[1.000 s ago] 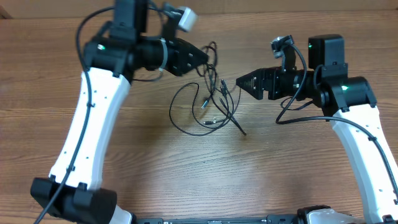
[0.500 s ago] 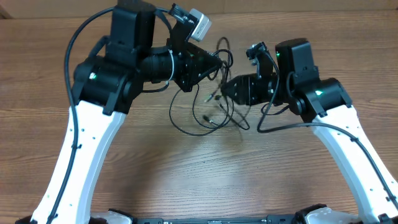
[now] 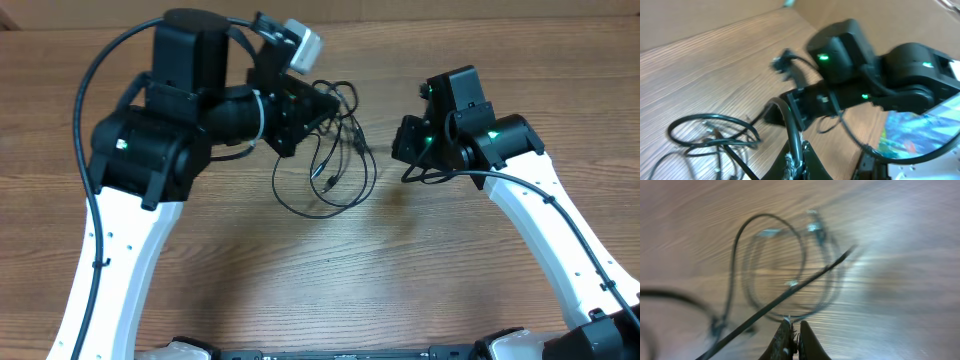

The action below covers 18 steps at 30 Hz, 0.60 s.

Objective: Untangle cables

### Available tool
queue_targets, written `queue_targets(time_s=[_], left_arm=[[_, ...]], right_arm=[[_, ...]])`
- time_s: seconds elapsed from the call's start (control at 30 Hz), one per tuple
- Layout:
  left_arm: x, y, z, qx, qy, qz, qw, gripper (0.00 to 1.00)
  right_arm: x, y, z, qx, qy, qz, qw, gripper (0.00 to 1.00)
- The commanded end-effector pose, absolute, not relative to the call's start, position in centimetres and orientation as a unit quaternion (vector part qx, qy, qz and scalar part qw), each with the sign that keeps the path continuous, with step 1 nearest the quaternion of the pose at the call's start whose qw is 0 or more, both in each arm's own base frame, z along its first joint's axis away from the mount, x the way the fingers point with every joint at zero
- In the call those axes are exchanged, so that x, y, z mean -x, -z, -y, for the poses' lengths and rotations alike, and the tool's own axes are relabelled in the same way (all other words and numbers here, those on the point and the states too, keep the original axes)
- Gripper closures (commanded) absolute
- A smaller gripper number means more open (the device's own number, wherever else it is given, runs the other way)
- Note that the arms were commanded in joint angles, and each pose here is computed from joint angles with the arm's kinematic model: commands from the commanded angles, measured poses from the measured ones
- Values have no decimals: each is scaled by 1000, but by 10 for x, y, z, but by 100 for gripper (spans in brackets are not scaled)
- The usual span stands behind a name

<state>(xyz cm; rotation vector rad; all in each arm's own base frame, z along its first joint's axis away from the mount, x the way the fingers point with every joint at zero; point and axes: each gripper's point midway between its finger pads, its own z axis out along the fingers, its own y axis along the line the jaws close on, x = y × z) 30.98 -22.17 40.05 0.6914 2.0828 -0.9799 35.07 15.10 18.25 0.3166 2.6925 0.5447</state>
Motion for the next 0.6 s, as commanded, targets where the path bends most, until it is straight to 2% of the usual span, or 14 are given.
queue_targets(time_s=[0.0,0.03,0.07,0.1,0.13,0.2,0.37,0.57], left_arm=[[-315,-419,197,-248,355,-808,400,96],[-316,-418,195,-245,355,-809,399,96],[-316,-417,194,-243,354,-811,397,96],[-316,-416,193,-243,354,-812,396,96],[-316,-415,193,-248,351,-811,396,96],[-316,-414,194,-251,350,-811,395,96],[-313,-411,194,-249,353,-815,386,96],[-306,-411,201,-259,365,-812,375,96]], right_arm=[[-359,-187,-139,-153,-169,-950,211,95],[-359,-189,-146,-132,-186,-951,209,91],[-358,-193,-159,-92,-214,-950,208,81],[-356,-201,-175,-35,-251,-945,209,76],[-351,-210,-192,26,-292,-932,211,64],[-339,-230,-220,126,-368,-896,216,53],[-330,-266,-249,203,-464,-830,234,47],[-322,-289,-261,242,-514,-786,243,47]])
